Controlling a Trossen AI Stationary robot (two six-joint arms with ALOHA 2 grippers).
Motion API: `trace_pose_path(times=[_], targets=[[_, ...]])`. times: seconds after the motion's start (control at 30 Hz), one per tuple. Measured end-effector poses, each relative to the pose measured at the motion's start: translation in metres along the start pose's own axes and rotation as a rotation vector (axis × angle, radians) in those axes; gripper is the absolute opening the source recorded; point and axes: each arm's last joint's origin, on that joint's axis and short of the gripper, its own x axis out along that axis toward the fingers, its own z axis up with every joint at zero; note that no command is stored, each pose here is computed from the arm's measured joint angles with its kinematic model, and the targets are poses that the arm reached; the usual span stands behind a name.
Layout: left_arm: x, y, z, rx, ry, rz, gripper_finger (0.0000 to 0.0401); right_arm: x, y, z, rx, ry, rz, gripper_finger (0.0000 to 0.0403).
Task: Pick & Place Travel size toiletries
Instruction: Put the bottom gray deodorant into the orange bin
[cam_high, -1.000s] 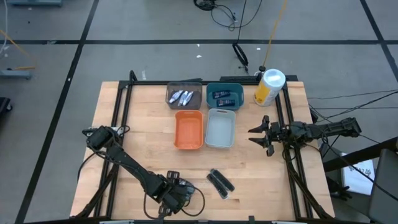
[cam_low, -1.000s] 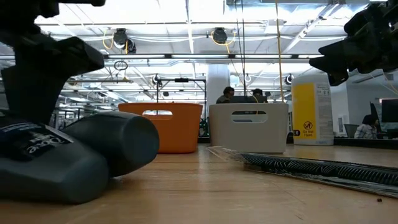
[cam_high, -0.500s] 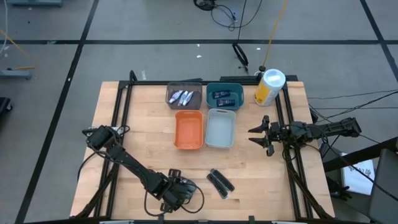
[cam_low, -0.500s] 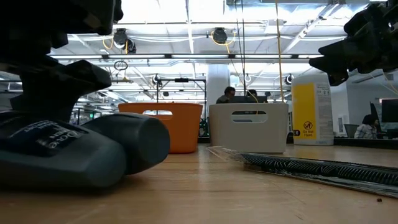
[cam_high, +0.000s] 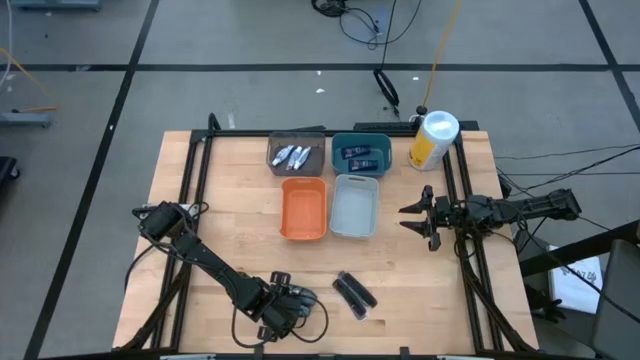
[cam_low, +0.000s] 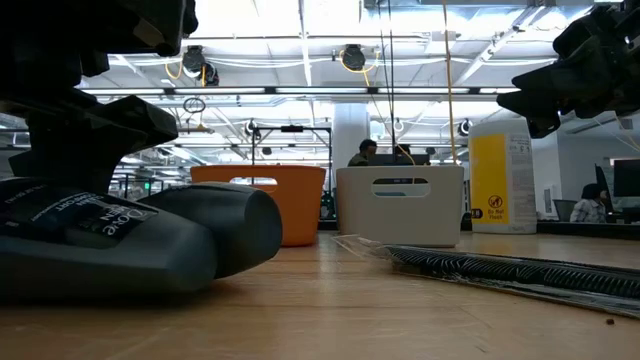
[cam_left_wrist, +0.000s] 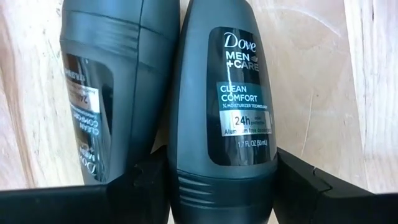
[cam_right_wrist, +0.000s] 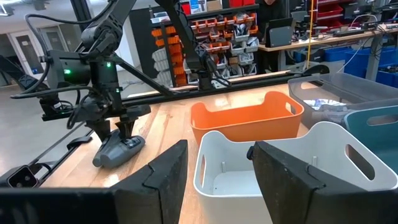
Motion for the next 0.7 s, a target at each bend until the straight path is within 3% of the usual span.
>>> trace_pose_path(times=[0.3, 0.7], targets=[[-0.025, 0.0, -0.006, -0.025, 0.017, 0.02, 0.0199, 0.0, 0.0, 0.0, 0.0, 0.002, 0.0, 0.0171], [-0.106, 0.006, -0.003, -0.075, -0.298, 0.124, 0.0198, 0.0, 0.0, 0.0, 0.0, 0.001, -0.001, 0.0171]])
